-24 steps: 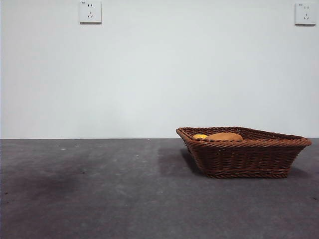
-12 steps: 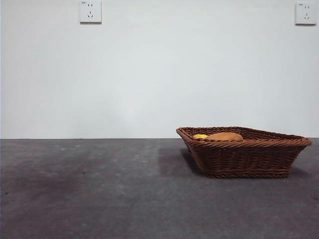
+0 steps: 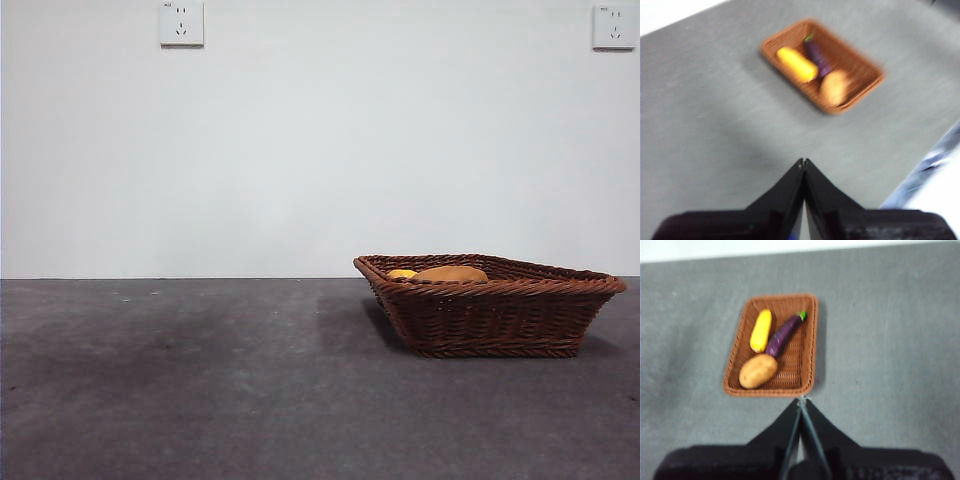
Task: Help me put the vegetables on the table into the basket
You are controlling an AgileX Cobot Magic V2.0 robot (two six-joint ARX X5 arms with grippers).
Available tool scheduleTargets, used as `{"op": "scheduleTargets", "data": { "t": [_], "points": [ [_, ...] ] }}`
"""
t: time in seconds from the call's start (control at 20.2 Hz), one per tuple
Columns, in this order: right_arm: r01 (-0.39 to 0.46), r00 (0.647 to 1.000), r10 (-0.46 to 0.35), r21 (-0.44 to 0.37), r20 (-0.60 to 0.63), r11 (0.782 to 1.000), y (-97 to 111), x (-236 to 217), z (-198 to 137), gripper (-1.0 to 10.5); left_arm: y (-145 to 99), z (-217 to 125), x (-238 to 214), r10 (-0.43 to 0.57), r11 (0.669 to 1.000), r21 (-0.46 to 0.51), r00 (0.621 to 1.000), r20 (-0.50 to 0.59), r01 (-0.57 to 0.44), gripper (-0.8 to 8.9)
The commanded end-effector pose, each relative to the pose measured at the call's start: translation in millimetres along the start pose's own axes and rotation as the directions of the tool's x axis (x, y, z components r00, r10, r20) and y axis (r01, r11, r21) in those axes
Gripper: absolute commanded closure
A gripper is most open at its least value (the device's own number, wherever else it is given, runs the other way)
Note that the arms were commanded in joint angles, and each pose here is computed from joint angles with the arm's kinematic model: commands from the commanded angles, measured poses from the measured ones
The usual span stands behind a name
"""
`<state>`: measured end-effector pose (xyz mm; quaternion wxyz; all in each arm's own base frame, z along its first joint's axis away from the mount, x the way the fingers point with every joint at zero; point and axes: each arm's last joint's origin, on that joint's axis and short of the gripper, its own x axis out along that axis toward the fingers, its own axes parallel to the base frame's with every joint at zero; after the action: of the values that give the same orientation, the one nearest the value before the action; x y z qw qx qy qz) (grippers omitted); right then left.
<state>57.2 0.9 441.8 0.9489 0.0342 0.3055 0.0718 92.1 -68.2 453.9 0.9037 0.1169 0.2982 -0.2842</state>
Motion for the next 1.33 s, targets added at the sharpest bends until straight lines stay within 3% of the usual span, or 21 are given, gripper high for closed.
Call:
{"op": "scheduleTargets", "data": {
  "t": [0.05, 0.2, 0.35, 0.54, 0.74, 1.09, 1.33],
  "points": [
    [-0.003, 0.997, 0.004, 0.014, -0.073, 1.0, -4, 16, 6, 9.5, 10, -7, -8, 0.086, 0.992, 0.088, 0.996, 0.019, -0.087, 8.17],
    [-0.004, 0.988, 0.009, 0.034, -0.155, 0.999, -11, 41, 18, 9.5, 21, -28, 0, 0.081, 0.993, 0.076, 0.992, 0.094, -0.088, 8.17],
    [-0.004, 0.969, 0.018, 0.058, -0.247, 0.998, -19, 71, 29, 9.5, 31, -69, 27, 0.18, 0.98, 0.055, 0.966, 0.188, -0.193, 8.17],
    [-0.001, 0.943, 0.027, 0.08, -0.331, 0.997, -31, 118, 43, 9.5, 42, -138, 83, 0.325, 0.943, -0.063, 0.864, 0.383, -0.327, 8.17],
    [-0.001, 0.945, 0.027, 0.079, -0.326, 0.997, -43, 163, 57, 9.5, 43, -197, 123, 0.389, 0.921, -0.169, 0.788, 0.477, -0.352, 8.17],
    [-0.003, 0.993, 0.006, 0.025, -0.12, 1.0, -58, 220, 86, 9.5, 42, -239, 152, 0.442, 0.896, -0.226, 0.797, 0.412, -0.381, 8.17],
    [0.002, 1.0, -0.002, -0.01, 0.021, 1.0, -61, 228, 101, 9.5, 42, -252, 163, 0.443, 0.895, -0.259, 0.794, 0.417, -0.363, 8.17]
  ]
}}
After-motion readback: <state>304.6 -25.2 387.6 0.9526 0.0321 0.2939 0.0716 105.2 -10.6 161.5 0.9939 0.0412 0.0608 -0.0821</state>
